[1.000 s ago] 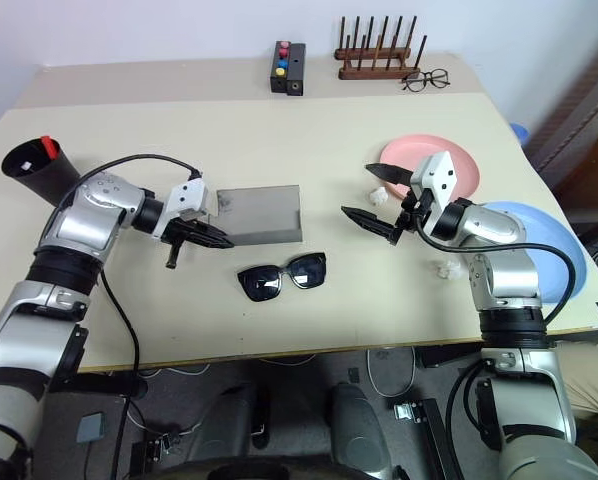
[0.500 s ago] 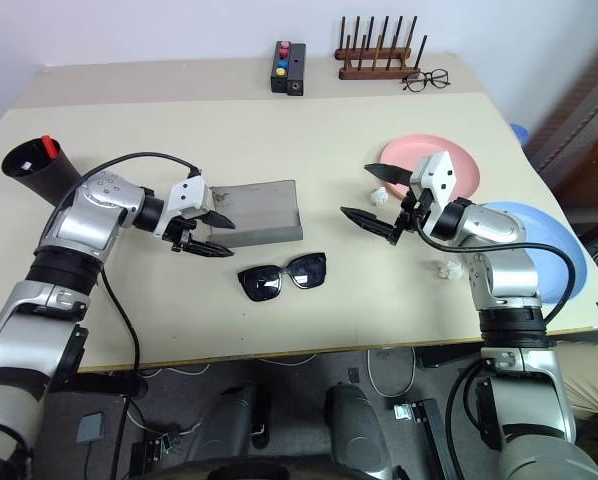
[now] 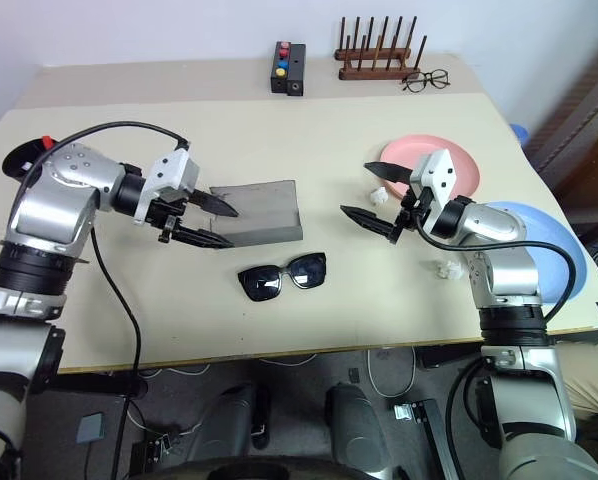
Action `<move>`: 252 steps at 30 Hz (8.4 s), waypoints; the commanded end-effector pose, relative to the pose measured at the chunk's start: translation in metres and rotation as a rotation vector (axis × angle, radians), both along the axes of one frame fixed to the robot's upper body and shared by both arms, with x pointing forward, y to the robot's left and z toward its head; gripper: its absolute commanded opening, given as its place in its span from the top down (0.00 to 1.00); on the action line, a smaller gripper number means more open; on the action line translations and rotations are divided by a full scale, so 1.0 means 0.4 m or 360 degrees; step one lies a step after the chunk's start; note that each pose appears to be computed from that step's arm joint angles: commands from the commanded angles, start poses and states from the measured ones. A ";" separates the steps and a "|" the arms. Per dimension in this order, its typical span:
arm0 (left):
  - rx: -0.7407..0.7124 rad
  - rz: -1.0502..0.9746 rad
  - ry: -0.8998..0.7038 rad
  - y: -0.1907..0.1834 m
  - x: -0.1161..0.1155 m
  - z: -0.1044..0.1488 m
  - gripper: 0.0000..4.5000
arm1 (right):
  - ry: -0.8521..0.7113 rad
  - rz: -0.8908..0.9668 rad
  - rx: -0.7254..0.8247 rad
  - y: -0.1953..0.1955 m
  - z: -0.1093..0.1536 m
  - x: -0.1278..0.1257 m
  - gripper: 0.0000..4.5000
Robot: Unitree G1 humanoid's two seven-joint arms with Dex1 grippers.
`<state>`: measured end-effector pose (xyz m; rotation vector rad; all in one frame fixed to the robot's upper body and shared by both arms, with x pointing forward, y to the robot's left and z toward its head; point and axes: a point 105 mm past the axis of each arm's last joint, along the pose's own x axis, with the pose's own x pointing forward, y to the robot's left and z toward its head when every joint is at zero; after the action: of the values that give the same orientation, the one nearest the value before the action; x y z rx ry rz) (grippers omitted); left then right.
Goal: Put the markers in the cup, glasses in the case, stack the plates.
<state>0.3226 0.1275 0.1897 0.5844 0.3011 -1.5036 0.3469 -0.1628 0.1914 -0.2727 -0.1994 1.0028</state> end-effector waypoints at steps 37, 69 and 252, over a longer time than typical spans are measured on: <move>-0.0057 0.0098 0.0191 -0.152 0.000 -0.158 0.39 | 0.0374 0.0041 -0.0421 -0.213 -0.071 -0.213 0.00; -0.0184 -0.0182 0.0025 -0.170 0.005 -0.055 0.99 | 0.0342 -0.0031 -0.0368 -0.198 -0.079 -0.215 0.00; -0.0829 0.0275 -0.0074 -0.179 -0.035 0.049 0.01 | 0.0254 -0.1179 -0.0322 -0.415 -0.032 -0.083 0.00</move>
<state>0.3177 0.0623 0.2016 0.1339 -0.0412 -1.2886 0.3180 -0.3119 0.1640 -0.3830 0.1576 0.3794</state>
